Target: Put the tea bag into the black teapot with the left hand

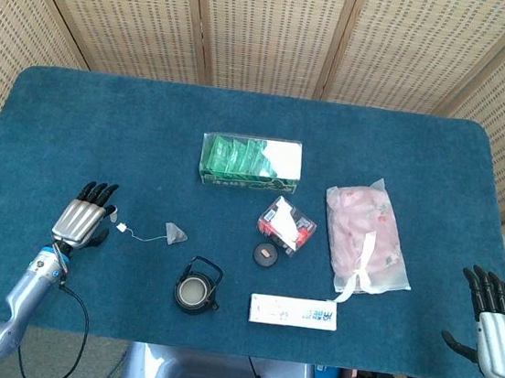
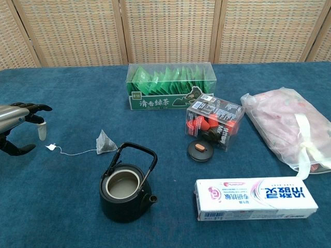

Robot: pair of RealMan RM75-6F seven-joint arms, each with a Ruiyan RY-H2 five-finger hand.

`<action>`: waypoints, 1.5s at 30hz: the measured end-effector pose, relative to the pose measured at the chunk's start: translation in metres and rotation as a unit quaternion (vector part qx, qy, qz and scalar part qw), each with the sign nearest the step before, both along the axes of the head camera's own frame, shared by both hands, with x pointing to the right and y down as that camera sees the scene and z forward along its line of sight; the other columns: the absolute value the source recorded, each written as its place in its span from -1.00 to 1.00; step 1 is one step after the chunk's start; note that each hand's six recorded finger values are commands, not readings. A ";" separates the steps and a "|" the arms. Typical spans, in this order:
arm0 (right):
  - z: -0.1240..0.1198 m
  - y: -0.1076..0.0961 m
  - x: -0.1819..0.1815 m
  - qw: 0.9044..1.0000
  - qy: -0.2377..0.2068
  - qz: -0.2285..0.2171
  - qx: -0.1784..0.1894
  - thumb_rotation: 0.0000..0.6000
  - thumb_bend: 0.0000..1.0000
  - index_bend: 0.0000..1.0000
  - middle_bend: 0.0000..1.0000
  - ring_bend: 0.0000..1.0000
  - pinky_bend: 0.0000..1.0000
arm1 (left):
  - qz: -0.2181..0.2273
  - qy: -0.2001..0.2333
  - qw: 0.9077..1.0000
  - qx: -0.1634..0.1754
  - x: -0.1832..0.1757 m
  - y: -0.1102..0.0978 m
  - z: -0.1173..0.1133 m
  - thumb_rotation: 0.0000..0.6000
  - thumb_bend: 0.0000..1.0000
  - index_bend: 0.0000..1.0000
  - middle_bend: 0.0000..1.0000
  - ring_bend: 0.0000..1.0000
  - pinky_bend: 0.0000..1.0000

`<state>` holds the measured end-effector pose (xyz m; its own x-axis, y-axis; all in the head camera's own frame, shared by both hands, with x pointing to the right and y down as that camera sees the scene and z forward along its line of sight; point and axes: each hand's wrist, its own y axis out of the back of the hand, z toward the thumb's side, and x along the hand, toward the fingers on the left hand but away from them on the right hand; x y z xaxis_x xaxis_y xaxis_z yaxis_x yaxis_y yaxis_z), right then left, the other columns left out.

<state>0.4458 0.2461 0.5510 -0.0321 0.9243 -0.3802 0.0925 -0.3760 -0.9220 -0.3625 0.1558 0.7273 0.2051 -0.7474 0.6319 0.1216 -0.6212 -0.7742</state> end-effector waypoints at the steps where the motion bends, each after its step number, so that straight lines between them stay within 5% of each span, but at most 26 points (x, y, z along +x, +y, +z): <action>1: 0.000 0.000 0.000 1.000 0.000 0.001 0.000 1.00 -1.00 -0.86 -0.73 -0.94 -0.72 | -0.001 0.000 1.000 0.000 0.000 0.000 0.001 1.00 -0.14 -0.07 -0.91 -1.00 -1.00; 45: -0.006 0.006 0.010 1.000 0.006 0.015 0.002 1.00 -1.00 -0.86 -0.73 -0.94 -0.72 | -0.015 0.020 1.000 -0.003 0.018 0.003 0.021 1.00 -0.14 -0.02 -0.91 -1.00 -1.00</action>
<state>0.4559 0.2522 0.5446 -0.0646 0.9246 -0.3755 0.0924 -0.3691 -0.9248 -0.3448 0.1583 0.7487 0.2075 -0.7503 0.6276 0.0712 -0.6283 -0.7747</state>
